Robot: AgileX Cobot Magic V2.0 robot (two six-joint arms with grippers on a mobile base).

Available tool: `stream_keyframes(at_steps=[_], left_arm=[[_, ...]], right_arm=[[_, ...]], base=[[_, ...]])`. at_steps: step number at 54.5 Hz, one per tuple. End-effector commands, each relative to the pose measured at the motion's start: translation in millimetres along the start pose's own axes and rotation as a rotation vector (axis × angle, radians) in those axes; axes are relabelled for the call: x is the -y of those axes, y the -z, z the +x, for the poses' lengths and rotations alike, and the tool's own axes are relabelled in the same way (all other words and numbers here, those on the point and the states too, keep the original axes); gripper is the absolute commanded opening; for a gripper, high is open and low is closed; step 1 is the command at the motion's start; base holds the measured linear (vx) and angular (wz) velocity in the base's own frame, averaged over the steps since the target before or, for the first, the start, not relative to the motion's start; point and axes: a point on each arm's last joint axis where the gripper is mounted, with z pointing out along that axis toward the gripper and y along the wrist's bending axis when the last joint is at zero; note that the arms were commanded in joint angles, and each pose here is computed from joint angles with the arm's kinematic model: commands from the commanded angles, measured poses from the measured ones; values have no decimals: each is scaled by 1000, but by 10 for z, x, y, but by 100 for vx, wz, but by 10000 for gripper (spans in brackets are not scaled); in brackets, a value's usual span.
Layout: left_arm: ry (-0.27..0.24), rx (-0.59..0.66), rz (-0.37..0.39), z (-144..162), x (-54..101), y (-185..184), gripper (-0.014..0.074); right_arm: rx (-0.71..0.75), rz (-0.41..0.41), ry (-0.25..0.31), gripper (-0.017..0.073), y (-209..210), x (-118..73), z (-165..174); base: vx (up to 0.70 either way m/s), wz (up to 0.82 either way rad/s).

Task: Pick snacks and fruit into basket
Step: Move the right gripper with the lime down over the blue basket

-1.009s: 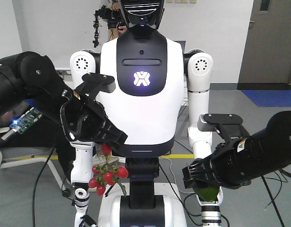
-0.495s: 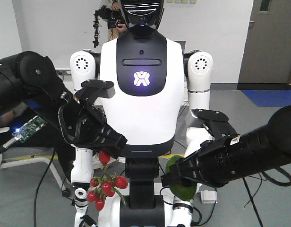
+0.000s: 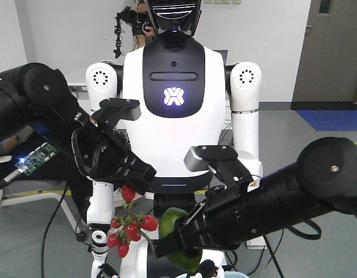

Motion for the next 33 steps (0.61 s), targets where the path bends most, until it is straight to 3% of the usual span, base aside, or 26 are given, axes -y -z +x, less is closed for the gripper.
stream_keyframes(at_steps=[1, 16, 33], left_arm=[[31, 123, 16, -71, 116, 323, -6], [45, 205, 6, -92, 165, 511, 0], [39, 343, -6, -70, 288, 927, 2]], right_arm=[[102, 32, 46, -8, 171, -149, -126], [30, 162, 70, -8, 94, -236, -46], [13, 136, 124, -8, -7, -475, 1]], base=[[0, 0], [0, 0], [0, 0]])
